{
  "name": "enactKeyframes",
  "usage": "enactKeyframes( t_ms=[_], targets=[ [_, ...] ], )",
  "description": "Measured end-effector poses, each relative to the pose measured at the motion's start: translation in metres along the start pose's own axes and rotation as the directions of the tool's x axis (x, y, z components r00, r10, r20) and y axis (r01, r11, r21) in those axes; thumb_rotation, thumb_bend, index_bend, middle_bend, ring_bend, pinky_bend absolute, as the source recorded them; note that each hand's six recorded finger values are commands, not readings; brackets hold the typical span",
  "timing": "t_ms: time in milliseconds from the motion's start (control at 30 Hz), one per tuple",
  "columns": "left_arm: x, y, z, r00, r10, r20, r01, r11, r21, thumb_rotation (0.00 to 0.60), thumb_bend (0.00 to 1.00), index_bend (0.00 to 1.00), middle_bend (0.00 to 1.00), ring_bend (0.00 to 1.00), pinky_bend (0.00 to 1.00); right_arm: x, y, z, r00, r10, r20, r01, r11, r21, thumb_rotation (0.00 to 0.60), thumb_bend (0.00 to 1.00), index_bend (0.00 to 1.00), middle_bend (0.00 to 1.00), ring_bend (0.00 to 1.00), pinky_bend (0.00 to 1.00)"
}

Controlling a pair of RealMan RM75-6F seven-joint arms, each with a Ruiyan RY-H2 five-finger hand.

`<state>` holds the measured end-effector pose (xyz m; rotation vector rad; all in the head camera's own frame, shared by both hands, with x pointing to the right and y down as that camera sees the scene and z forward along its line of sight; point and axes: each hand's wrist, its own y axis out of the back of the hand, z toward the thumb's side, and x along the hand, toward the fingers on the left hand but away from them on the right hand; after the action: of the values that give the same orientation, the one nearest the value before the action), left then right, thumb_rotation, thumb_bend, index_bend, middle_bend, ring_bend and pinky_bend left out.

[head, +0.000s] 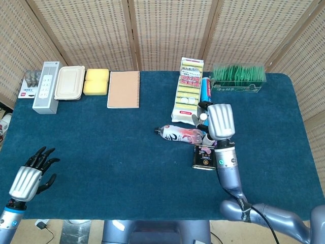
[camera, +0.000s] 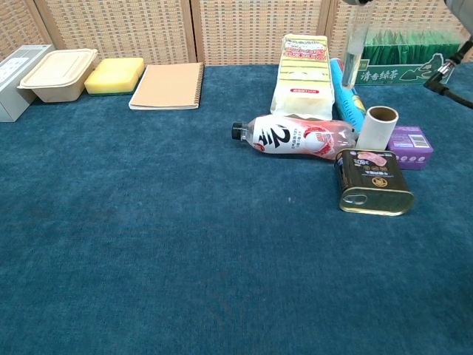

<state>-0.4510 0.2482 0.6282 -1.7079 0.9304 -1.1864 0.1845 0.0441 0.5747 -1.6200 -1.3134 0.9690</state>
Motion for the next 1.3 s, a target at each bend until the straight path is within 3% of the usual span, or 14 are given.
enactKeyframes(
  t_ms=[200,333,433,600,700,833,900,1100,1300],
  targets=[
    [0.000,0.001,-0.001,1.000,0.004,-0.003,-0.004,1.000,-0.001,0.600,0.36,0.29,0.14,0.04,0.23,0.008,0.009,0.022,0.998,0.047,-0.045,-0.050,0.995,-0.081,0.600,0.41,0.75,0.95,1.00,0.95],
    [-0.001,0.000,-0.001,1.000,-0.001,-0.001,0.001,1.000,-0.005,0.600,0.36,0.29,0.14,0.05,0.23,0.015,0.031,0.041,0.994,0.070,-0.088,-0.083,0.986,-0.146,0.600,0.42,0.75,0.95,1.00,0.95],
    [-0.001,0.000,-0.001,1.000,0.000,-0.002,0.000,1.000,-0.010,0.600,0.36,0.29,0.14,0.04,0.23,0.011,0.041,0.039,0.994,0.077,-0.072,-0.087,0.987,-0.138,0.600,0.42,0.75,0.95,1.00,0.95],
    [0.000,0.001,-0.003,1.000,0.005,-0.005,-0.005,1.000,-0.014,0.600,0.35,0.29,0.14,0.04,0.23,0.007,0.037,0.014,0.995,0.095,0.005,-0.094,0.992,-0.081,0.600,0.42,0.75,0.95,1.00,0.95],
    [0.001,0.000,-0.001,1.000,0.000,0.001,0.000,1.000,-0.014,0.600,0.36,0.29,0.14,0.05,0.23,0.018,0.037,0.017,0.993,0.120,-0.022,-0.121,0.989,-0.086,0.600,0.42,0.75,0.95,1.00,0.95],
    [-0.002,0.000,0.002,1.000,0.003,0.009,-0.002,1.000,-0.012,0.600,0.36,0.29,0.14,0.05,0.23,0.032,0.048,0.042,0.988,0.128,-0.084,-0.140,0.977,-0.158,0.600,0.42,0.75,0.95,1.00,0.95],
    [-0.003,0.001,0.000,1.000,0.006,0.005,-0.006,1.000,-0.014,0.600,0.36,0.29,0.14,0.05,0.23,0.033,0.049,0.042,0.990,0.122,-0.071,-0.132,0.977,-0.168,0.600,0.42,0.75,0.95,1.00,0.95],
    [0.000,0.000,0.000,1.000,0.001,-0.003,-0.001,1.000,-0.020,0.600,0.36,0.29,0.14,0.05,0.24,0.034,0.043,0.018,0.994,0.103,-0.030,-0.105,0.992,-0.071,0.600,0.42,0.75,0.95,1.00,0.95],
    [-0.005,0.000,0.004,1.000,0.006,0.018,-0.005,1.000,-0.020,0.600,0.36,0.29,0.14,0.04,0.24,0.034,0.049,0.036,0.994,0.107,-0.030,-0.111,0.984,-0.137,0.600,0.42,0.75,0.95,1.00,0.95]
  ],
)
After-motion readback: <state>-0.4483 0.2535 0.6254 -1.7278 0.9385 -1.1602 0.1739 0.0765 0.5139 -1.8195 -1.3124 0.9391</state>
